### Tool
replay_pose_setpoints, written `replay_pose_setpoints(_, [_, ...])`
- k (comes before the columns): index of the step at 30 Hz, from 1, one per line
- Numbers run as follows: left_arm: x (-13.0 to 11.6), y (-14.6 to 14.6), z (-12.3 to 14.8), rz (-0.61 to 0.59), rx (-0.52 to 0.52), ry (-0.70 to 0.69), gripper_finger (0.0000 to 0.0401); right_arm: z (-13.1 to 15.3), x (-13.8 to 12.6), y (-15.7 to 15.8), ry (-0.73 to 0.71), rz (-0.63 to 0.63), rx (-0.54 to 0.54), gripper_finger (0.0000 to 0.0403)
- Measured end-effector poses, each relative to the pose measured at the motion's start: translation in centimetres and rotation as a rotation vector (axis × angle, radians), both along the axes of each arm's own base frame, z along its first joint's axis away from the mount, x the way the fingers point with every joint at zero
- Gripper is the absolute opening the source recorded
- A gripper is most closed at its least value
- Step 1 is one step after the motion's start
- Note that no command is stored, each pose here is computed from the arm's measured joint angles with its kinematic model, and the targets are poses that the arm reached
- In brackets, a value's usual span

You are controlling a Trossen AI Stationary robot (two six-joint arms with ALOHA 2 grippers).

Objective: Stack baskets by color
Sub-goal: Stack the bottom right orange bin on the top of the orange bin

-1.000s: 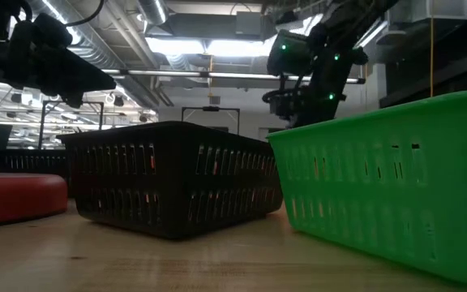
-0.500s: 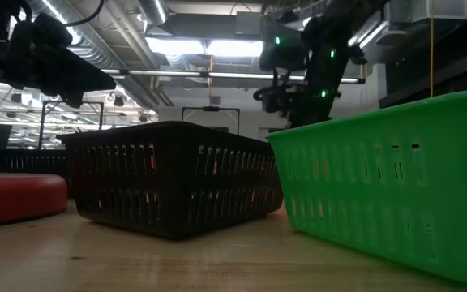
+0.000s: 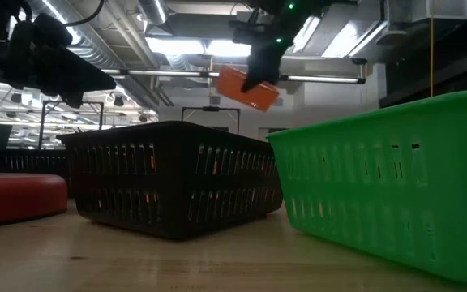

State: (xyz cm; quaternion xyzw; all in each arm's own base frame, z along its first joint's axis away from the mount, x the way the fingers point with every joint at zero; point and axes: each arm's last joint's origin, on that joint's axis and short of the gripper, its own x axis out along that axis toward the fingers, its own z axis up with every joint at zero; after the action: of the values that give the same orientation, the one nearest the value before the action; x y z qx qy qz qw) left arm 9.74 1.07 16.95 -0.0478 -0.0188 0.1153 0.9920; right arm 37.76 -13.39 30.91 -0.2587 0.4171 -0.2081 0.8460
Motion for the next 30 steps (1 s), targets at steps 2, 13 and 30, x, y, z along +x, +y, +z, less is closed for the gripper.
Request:
replay_pose_setpoints(2, [0.0, 0.0, 0.0, 0.0, 0.0, 0.0, 0.0064, 0.9, -0.5, -3.1, -0.132, -0.017, 0.08, 0.0002])
replay_pose_setpoints(13, [0.0, 0.0, 0.0, 0.0, 0.001, -0.001, 0.0064, -0.6, -2.0, -8.2, -0.237, -0.065, 0.273, 0.0001])
replay_pose_setpoints(30, [0.0, 0.0, 0.0, 0.0, 0.0, -0.001, 0.0064, -8.1, 0.0, -8.6, 0.006, -0.088, 0.408, 0.0])
